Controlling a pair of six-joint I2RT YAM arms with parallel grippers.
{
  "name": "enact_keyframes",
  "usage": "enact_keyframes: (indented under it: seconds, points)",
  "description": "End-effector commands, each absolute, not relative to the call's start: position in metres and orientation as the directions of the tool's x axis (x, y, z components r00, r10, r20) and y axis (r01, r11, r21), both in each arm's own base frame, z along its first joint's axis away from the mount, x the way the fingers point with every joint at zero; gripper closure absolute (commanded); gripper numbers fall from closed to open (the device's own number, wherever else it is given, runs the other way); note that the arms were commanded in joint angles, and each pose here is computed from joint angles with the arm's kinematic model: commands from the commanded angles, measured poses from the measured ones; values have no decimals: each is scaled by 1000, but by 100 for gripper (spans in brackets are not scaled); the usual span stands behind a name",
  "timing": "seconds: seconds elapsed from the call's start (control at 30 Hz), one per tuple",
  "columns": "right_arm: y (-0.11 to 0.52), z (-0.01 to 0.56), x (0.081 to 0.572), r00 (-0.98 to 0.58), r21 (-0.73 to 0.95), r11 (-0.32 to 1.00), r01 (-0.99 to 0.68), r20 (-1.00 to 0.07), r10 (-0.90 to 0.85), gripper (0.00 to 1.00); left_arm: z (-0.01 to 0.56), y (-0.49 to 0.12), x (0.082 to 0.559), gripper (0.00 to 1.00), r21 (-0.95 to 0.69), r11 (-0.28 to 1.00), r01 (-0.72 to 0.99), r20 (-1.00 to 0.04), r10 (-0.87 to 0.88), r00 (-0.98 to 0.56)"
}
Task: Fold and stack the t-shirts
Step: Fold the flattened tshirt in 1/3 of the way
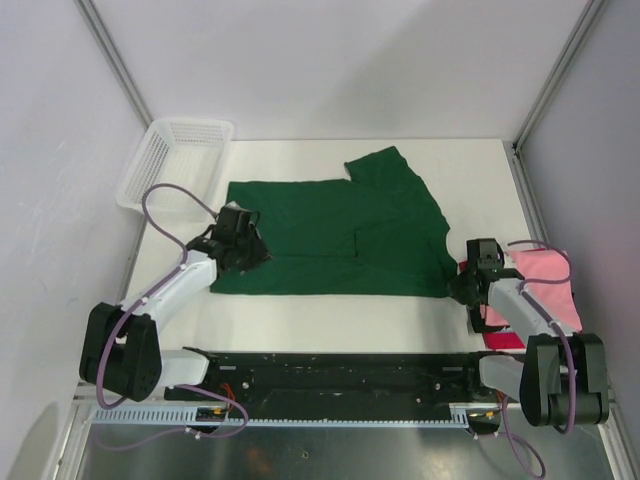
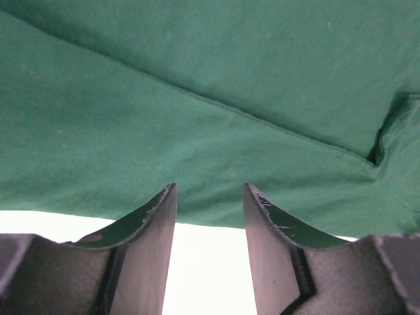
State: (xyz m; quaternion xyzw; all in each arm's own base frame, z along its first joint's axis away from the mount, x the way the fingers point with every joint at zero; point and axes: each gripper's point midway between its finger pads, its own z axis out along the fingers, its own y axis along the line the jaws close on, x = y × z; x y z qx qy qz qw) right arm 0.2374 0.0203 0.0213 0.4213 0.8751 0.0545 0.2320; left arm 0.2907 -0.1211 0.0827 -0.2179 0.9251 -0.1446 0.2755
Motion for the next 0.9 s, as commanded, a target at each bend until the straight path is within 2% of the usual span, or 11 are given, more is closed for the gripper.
enact_keyframes:
  seconds: [0.0, 0.2, 0.27, 0.33, 0.4, 0.5, 0.67, 0.87]
  points:
    - [4, 39, 232, -486, 271, 611, 744, -409, 772, 99, 114, -117, 315, 50, -388, 873, -294, -524, -472, -709]
    - [-2, 71, 215, -374, 358, 529, 769, -419, 827, 100, 128, -104, 349, 50, -382, 863, -330, -547, -499, -672]
    - [1, 77, 211, -368, 380, 522, 763, -408, 835, 97, 130, -96, 363, 50, -371, 860, -350, -555, -507, -659]
    - [5, 81, 210, -378, 394, 528, 752, -399, 835, 87, 132, -88, 380, 49, -354, 862, -362, -570, -506, -648]
    - [16, 96, 223, -447, 432, 598, 675, -405, 798, 65, 135, -78, 420, 50, -304, 882, -360, -608, -470, -640]
    - [29, 122, 248, -509, 458, 682, 570, -454, 731, 54, 134, -69, 462, 51, -241, 903, -356, -647, -423, -635]
    - [49, 156, 297, -557, 425, 786, 449, -554, 618, 52, 124, -54, 510, 52, -119, 915, -386, -692, -356, -629]
    - [70, 165, 350, -592, 453, 819, 352, -570, 570, 51, 117, -34, 551, 52, 28, 916, -401, -743, -249, -622]
